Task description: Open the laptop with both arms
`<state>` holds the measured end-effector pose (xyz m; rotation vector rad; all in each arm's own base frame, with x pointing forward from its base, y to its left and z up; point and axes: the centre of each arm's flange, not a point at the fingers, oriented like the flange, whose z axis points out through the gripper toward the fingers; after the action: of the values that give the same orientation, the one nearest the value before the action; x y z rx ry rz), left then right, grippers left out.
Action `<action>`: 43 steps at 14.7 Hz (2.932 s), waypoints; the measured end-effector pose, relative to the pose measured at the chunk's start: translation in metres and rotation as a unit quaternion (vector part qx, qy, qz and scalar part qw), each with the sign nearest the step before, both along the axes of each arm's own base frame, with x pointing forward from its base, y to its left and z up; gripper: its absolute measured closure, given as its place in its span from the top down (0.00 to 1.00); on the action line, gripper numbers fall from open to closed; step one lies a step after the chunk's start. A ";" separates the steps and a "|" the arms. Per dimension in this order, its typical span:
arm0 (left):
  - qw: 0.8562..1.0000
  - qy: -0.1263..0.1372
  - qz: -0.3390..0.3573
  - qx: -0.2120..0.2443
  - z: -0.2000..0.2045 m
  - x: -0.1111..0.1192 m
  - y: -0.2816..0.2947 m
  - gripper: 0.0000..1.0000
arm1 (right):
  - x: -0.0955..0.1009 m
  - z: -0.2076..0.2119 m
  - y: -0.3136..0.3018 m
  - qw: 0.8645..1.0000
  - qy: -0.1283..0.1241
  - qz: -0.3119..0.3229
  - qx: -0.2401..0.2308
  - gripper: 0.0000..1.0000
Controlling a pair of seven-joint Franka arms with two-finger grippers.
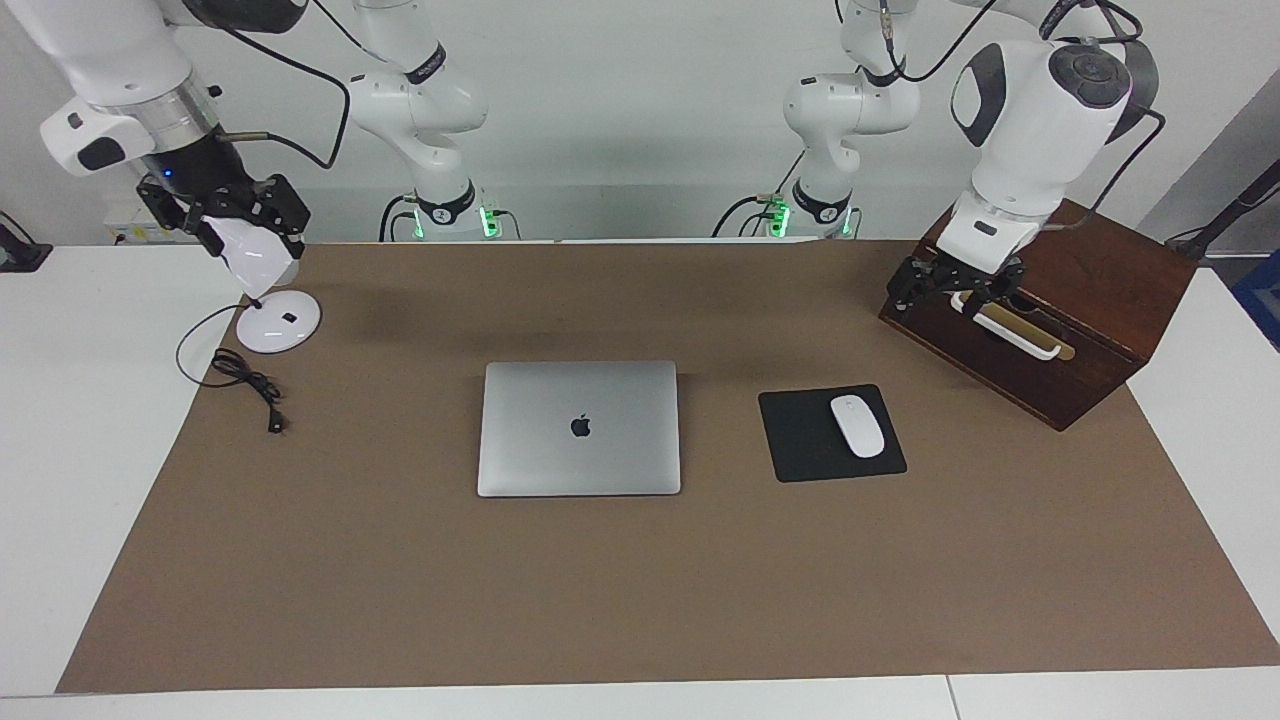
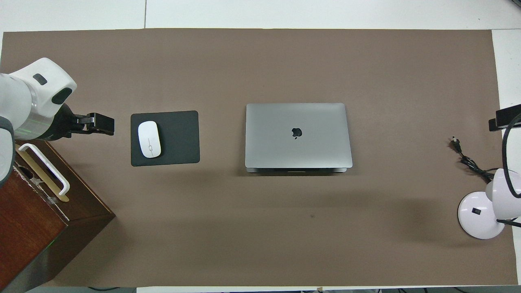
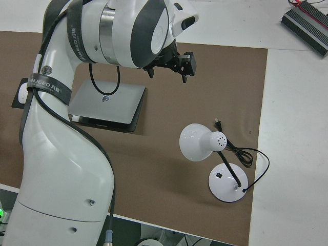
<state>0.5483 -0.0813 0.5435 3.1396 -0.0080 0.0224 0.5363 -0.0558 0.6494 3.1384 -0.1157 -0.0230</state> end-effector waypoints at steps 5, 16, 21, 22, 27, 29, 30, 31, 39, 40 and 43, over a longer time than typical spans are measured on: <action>0.999 -0.002 0.040 -0.017 -0.015 -0.007 -0.005 1.00 | 0.001 0.001 0.001 1.000 -0.004 0.001 0.000 1.00; 0.975 0.008 0.220 -0.030 -0.019 -0.017 -0.029 1.00 | 0.031 -0.035 0.078 0.994 -0.088 -0.056 0.015 1.00; 0.931 0.024 0.359 -0.063 -0.039 -0.034 -0.051 1.00 | 0.033 -0.049 0.100 0.992 -0.093 -0.080 0.021 0.81; 0.920 0.032 0.383 -0.070 -0.044 -0.039 -0.055 0.92 | 0.033 -0.052 0.106 0.991 -0.097 -0.087 0.023 0.73; 0.861 0.104 0.474 -0.152 -0.056 -0.045 -0.049 0.32 | 0.032 -0.059 0.118 0.987 -0.087 -0.125 0.056 0.18; 0.828 0.117 0.517 -0.181 -0.072 -0.045 -0.045 0.11 | 0.031 -0.060 0.125 0.984 -0.083 -0.148 0.062 0.01; 0.806 0.128 0.545 -0.194 -0.082 -0.047 -0.046 0.10 | 0.030 -0.061 0.131 0.982 -0.081 -0.158 0.063 0.01; 0.782 0.142 0.570 -0.211 -0.093 -0.050 -0.049 0.10 | 0.028 -0.062 0.137 0.981 -0.079 -0.167 0.064 0.01; 0.613 0.227 0.699 -0.291 -0.166 -0.074 -0.062 0.01 | 0.019 -0.066 0.175 0.970 -0.064 -0.220 0.078 0.01; 0.590 0.235 0.712 -0.299 -0.176 -0.078 -0.069 0.01 | 0.018 -0.067 0.178 0.969 -0.063 -0.224 0.079 0.07; 0.549 0.249 0.739 -0.300 -0.204 -0.087 -0.091 0.01 | 0.017 -0.076 0.195 0.966 -0.073 -0.229 0.092 0.36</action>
<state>0.4613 -0.1721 0.3391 1.4697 1.9677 -0.6489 0.5533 0.1395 0.5738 3.2080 -0.8832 0.2095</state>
